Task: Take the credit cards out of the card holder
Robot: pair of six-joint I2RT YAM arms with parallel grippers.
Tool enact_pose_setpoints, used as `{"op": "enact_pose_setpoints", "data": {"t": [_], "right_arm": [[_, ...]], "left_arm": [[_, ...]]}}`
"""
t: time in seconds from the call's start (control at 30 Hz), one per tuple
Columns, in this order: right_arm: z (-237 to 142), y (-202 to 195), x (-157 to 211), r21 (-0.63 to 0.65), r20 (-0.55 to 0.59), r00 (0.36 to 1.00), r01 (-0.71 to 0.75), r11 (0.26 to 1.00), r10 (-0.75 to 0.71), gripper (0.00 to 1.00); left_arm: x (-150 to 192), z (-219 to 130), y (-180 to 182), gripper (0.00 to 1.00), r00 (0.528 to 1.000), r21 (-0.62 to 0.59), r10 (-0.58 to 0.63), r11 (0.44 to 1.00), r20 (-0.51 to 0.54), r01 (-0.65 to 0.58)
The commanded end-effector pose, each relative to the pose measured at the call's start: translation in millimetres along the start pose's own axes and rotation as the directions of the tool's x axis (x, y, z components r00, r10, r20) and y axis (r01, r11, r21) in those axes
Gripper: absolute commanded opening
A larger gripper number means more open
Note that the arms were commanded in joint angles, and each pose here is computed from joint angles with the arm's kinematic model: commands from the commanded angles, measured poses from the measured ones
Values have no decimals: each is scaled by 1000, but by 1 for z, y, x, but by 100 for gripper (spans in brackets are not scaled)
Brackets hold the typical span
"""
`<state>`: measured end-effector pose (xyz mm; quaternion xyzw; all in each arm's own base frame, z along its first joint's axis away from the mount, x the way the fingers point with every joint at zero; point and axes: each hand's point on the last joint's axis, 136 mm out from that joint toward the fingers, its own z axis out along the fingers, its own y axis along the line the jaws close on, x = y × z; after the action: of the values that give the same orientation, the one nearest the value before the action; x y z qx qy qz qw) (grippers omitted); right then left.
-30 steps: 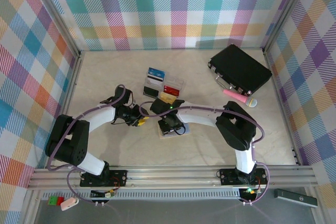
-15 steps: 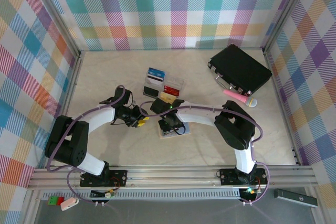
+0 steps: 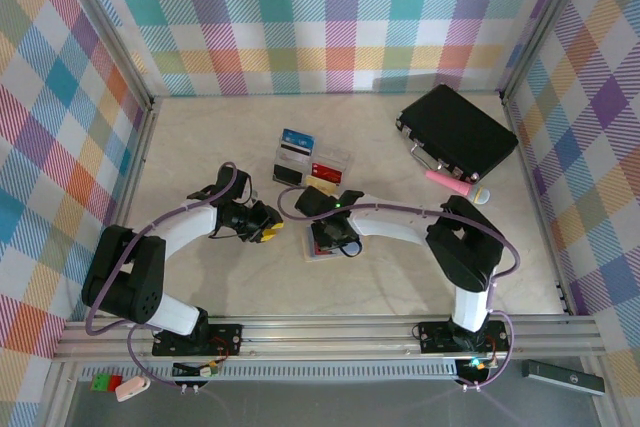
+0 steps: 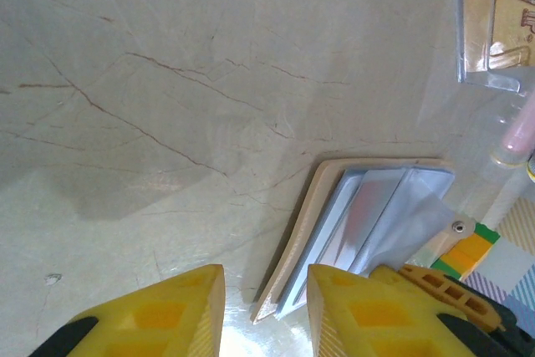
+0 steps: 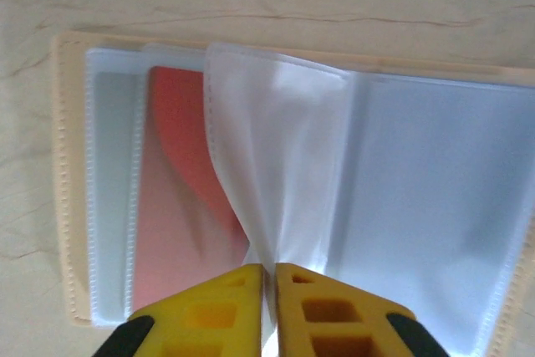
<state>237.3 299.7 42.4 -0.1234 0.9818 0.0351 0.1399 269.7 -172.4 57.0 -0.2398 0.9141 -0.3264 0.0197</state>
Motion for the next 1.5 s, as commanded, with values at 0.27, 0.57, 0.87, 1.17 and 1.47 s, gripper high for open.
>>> {"op": "enact_pose_setpoints", "data": {"t": [0.27,0.57,0.87,1.17,1.47], "right_arm": [[-10,-65,9,158,41,973,-232,960,228,30],[-34,-51,-11,-74,109,968,-220,973,227,33],[-27,1,-19,-386,1,985,-159,909,173,19],[1,0,-18,-432,-69,977,-212,877,202,10],[14,-3,-16,-418,-92,973,-232,878,213,10]], "left_arm": [[14,0,-12,32,999,-5,41,999,-30,-41],[35,16,-39,33,991,0,116,993,-70,-117],[47,40,-55,25,979,-22,173,984,-105,-176],[45,58,-59,15,977,-22,169,985,-127,-173],[43,70,-51,14,980,-40,142,988,-138,-149]]}}
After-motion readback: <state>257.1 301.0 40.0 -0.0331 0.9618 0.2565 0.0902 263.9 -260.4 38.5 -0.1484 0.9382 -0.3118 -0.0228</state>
